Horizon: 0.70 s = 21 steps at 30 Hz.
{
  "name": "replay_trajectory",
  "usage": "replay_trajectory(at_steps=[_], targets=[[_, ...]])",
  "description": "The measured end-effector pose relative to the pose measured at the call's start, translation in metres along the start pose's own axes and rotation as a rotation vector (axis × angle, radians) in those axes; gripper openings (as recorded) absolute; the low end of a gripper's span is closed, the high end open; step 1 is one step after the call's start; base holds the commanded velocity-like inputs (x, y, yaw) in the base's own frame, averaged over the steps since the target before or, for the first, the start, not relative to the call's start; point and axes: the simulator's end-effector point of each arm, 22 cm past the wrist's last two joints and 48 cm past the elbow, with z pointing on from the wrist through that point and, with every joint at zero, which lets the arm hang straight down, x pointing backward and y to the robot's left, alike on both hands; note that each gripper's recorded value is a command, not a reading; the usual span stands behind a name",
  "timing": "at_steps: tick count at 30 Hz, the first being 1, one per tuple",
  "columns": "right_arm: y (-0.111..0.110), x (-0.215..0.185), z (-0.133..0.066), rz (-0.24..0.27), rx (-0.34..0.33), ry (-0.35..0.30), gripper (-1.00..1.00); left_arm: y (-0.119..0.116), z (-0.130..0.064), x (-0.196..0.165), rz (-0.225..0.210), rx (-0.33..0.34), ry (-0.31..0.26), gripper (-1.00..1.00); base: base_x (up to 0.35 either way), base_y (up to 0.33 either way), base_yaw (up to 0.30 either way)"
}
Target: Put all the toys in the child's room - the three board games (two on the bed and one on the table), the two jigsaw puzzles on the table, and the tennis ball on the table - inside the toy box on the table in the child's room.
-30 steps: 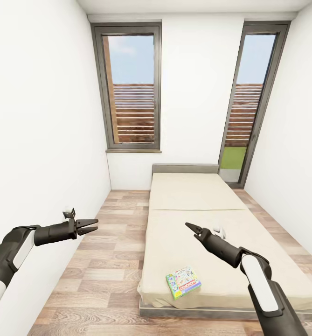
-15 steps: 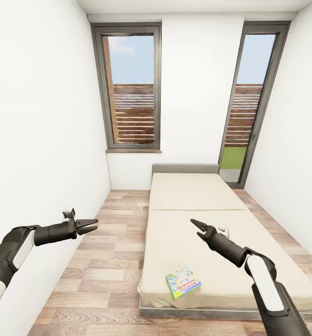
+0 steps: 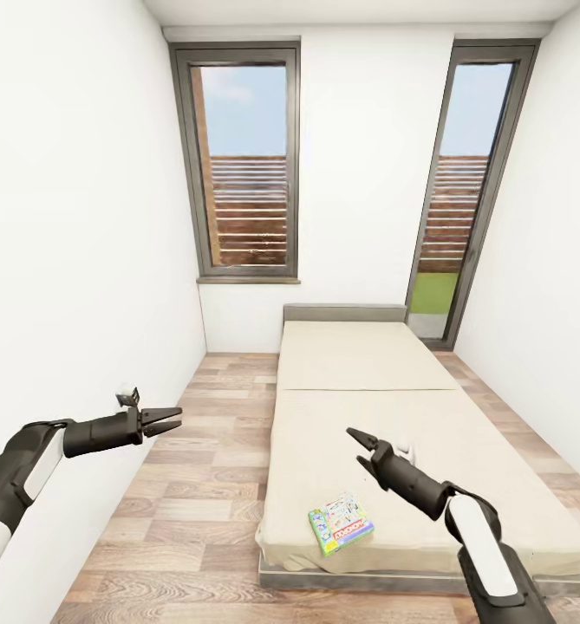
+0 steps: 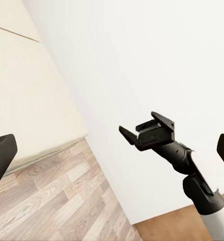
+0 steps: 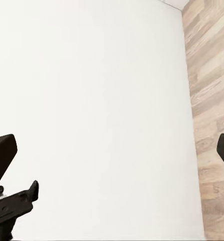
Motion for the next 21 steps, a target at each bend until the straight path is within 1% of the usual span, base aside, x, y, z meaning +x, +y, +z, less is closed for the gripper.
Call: replay_trajectory(at_steps=[3,5,9,11,12,13,14,16,18,21], targets=[[-0.023,0.013,-0.004,0.029,0.046,0.015,1.0,0.0,0.0,0.0,0.0,0.0,0.0,1.0,0.0,0.0,0.0],[-0.046,0.028,-0.01,0.053,0.094,0.032,1.0,0.0,0.0,0.0,0.0,0.001,0.0,1.0,0.0,0.0,0.0],[-0.072,0.042,-0.018,0.066,0.149,0.054,1.0,0.0,0.0,0.0,0.0,0.001,-0.001,1.0,0.0,0.0,0.0],[-0.099,0.059,-0.026,0.104,0.199,0.077,1.0,0.0,-0.001,0.0,-0.001,0.001,-0.001,1.0,0.0,0.0,0.0],[-0.108,0.065,-0.028,0.121,0.214,0.085,1.0,0.0,-0.001,0.0,-0.001,0.001,-0.001,1.0,0.0,0.0,0.0],[-0.125,0.077,-0.032,0.153,0.247,0.099,1.0,0.0,-0.001,0.0,-0.001,0.001,-0.001,1.0,0.0,0.0,0.0],[-0.135,0.083,-0.034,0.174,0.264,0.104,1.0,0.0,-0.001,0.0,-0.001,0.002,-0.001,1.0,0.0,0.0,0.0],[-0.17,0.101,-0.043,0.23,0.327,0.101,1.0,-0.001,-0.001,-0.001,-0.001,0.006,-0.003,1.0,0.0,0.0,0.0],[-0.187,0.108,-0.048,0.252,0.352,0.084,1.0,-0.001,-0.002,-0.001,0.001,0.008,-0.004,1.0,0.0,0.0,0.0],[-0.2,0.113,-0.052,0.269,0.366,0.065,1.0,-0.002,-0.002,-0.002,0.003,0.011,-0.005,1.0,0.0,0.0,0.0]])
